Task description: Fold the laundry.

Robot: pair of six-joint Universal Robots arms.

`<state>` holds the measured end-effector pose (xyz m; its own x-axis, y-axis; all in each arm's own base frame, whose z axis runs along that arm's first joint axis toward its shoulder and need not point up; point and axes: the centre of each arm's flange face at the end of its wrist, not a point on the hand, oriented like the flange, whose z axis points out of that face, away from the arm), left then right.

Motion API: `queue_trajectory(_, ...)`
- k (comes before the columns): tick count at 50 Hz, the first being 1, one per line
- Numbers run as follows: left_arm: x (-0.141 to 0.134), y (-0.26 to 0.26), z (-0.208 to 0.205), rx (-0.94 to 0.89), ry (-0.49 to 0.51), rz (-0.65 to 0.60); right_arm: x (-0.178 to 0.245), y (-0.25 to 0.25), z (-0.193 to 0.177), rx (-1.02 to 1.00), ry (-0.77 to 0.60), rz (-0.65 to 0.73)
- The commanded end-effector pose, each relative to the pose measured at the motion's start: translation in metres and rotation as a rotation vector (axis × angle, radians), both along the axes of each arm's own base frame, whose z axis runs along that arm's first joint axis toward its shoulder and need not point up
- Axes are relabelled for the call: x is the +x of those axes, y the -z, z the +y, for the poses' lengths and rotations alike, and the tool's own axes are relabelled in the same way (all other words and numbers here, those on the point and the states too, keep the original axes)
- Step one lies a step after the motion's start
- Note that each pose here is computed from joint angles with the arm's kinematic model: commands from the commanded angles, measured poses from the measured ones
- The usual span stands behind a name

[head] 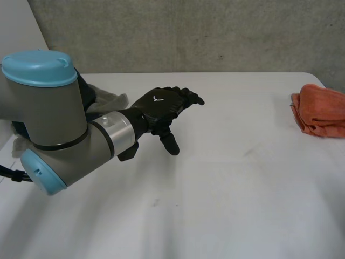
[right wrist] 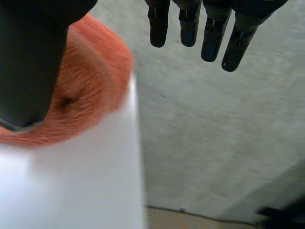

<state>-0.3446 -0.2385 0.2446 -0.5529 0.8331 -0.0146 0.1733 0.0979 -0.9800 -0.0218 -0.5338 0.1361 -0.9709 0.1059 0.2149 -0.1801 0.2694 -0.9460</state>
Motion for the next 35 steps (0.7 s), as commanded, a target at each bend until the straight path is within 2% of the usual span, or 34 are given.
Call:
queue_trajectory(1, 0.000, 0.000, 0.001, 0.001, 0.001, -0.001, 0.001, -0.032, 0.005, -0.017, -0.019, 0.028)
queue_trajectory(12, 0.000, 0.001, 0.001, 0.004, 0.001, -0.002, 0.057, -0.045, 0.025, 0.058, -0.144, -0.007)
queue_trajectory(18, 0.006, -0.009, -0.005, -0.024, -0.041, 0.008, 0.108, -0.057, 0.041, 0.063, -0.236, -0.013)
queue_trajectory(22, 0.021, -0.027, -0.024, -0.098, -0.148, 0.033, 0.144, -0.111, 0.061, -0.076, -0.311, 0.019)
queue_trajectory(24, 0.039, -0.039, -0.045, -0.158, -0.253, 0.053, 0.164, -0.128, 0.073, -0.128, -0.355, 0.027)
queue_trajectory(27, 0.058, -0.049, -0.066, -0.240, -0.354, 0.065, 0.206, -0.137, 0.099, -0.199, -0.451, 0.034)
queue_trajectory(30, 0.072, -0.051, -0.086, -0.315, -0.408, 0.051, 0.246, -0.122, 0.128, -0.224, -0.575, 0.027)
queue_trajectory(33, 0.103, -0.040, -0.121, -0.400, -0.494, -0.037, 0.276, -0.113, 0.156, -0.248, -0.695, 0.028)
queue_trajectory(34, 0.112, -0.035, -0.130, -0.417, -0.515, -0.069, 0.295, -0.110, 0.182, -0.268, -0.787, 0.030)
queue_trajectory(35, 0.128, -0.023, -0.147, -0.438, -0.550, -0.143, 0.303, -0.111, 0.194, -0.279, -0.823, 0.035)
